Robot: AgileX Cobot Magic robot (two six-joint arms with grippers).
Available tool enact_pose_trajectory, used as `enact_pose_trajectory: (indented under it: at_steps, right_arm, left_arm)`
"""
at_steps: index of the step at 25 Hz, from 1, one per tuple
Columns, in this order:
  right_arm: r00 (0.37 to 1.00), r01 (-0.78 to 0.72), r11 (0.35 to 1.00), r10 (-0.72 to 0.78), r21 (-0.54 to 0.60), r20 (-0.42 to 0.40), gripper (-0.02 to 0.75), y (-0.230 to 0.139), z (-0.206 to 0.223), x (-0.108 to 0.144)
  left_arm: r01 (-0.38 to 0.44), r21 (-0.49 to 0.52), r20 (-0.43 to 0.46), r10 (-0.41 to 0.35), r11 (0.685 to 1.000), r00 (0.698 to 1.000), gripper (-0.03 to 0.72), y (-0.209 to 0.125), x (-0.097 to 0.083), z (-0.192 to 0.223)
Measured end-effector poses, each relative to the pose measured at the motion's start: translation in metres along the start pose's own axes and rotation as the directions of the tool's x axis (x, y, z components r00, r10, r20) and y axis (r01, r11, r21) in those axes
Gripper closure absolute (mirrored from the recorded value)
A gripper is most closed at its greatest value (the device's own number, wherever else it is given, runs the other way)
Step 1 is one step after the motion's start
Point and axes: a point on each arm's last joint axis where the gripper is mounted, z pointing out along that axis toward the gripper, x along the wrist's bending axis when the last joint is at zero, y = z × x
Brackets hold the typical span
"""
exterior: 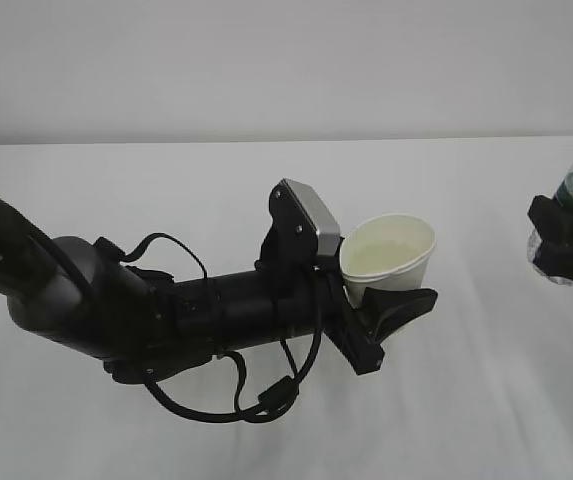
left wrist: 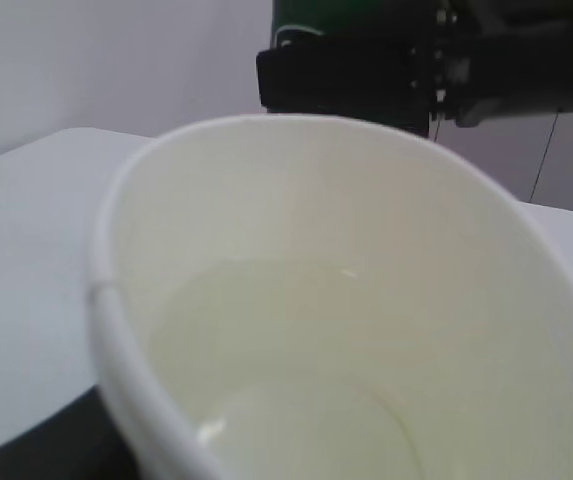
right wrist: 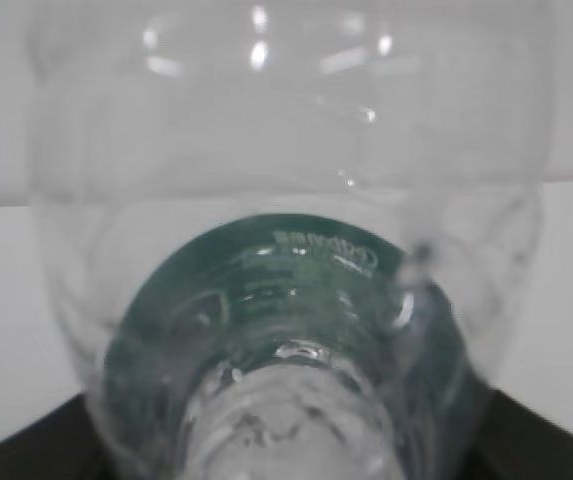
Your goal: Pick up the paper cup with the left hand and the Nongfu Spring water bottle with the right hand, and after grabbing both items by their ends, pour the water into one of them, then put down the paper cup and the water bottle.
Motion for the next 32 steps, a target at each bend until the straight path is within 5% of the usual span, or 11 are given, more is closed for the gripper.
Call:
enact_pose_trajectory:
  at_steps: [9, 32]
  right_arm:
    - [0.999, -0.022, 0.995, 0.02, 0.099, 0.03, 0.313, -0.026, 0.013, -0.005]
    - [1.0, -0.009, 0.996, 0.008, 0.09, 0.018, 0.314, -0.058, 0.101, -0.016]
  left_arm:
    - [0.006, -0.005, -0.02, -0.006, 1.0, 1.0, 0.251, 0.0, 0.003, -0.001]
    - [0.006, -0.005, -0.023, -0.006, 1.0, 1.0, 0.253, 0.0, 0.005, -0.001]
